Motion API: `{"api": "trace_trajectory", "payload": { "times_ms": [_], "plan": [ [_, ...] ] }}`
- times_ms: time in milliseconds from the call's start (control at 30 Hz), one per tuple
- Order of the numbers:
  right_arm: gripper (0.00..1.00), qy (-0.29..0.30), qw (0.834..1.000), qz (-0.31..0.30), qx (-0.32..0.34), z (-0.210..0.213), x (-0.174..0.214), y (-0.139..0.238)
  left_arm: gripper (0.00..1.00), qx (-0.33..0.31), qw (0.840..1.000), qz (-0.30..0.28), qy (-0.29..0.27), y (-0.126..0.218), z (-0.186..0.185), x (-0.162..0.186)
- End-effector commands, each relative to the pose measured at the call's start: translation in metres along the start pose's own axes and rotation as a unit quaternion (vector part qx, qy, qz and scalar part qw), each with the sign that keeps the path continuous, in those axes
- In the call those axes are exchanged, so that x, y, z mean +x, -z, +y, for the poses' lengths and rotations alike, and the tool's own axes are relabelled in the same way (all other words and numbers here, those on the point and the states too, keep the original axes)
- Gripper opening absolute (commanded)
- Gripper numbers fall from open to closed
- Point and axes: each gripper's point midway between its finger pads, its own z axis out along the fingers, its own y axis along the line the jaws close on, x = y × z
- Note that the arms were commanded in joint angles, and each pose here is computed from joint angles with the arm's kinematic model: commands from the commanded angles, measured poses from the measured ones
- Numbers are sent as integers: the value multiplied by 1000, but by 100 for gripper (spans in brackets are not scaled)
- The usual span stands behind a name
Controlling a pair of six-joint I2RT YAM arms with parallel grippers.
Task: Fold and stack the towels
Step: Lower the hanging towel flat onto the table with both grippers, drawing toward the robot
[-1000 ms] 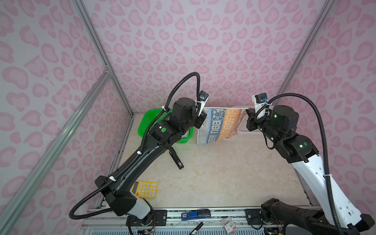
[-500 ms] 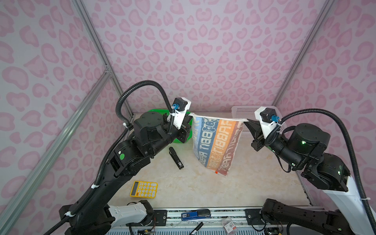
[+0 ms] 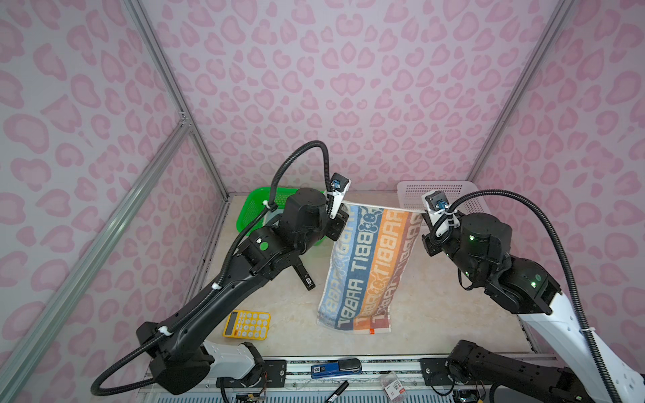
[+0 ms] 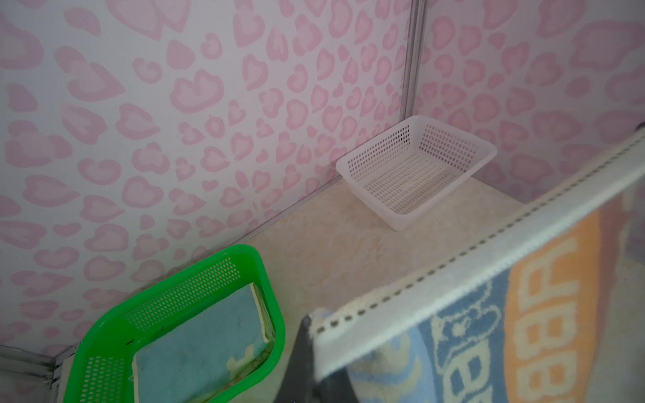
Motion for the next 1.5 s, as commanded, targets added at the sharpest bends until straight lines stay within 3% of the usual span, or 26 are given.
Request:
{"api": "trace_trajectory", "payload": {
  "times_ms": [0, 367, 667, 933, 1467],
  "plan": [
    [0, -39, 999, 12, -10, -4, 13, -21, 2, -66, 998, 11, -3, -33, 23, 1],
    [0, -89, 989, 117, 7, -6, 105, -125, 2, -150, 974, 160, -60, -174, 36, 86],
    [0, -103, 977, 188, -3, 10, 170, -174, 2, -198, 956, 196, -93, -228, 37, 132],
    [0, -114, 970, 215, -27, 23, 189, -162, 2, -193, 952, 212, -109, -227, 35, 150],
    [0, -155, 940, 261, -154, 78, 217, -87, 2, -169, 952, 227, -115, -156, 30, 180]
  ]
}}
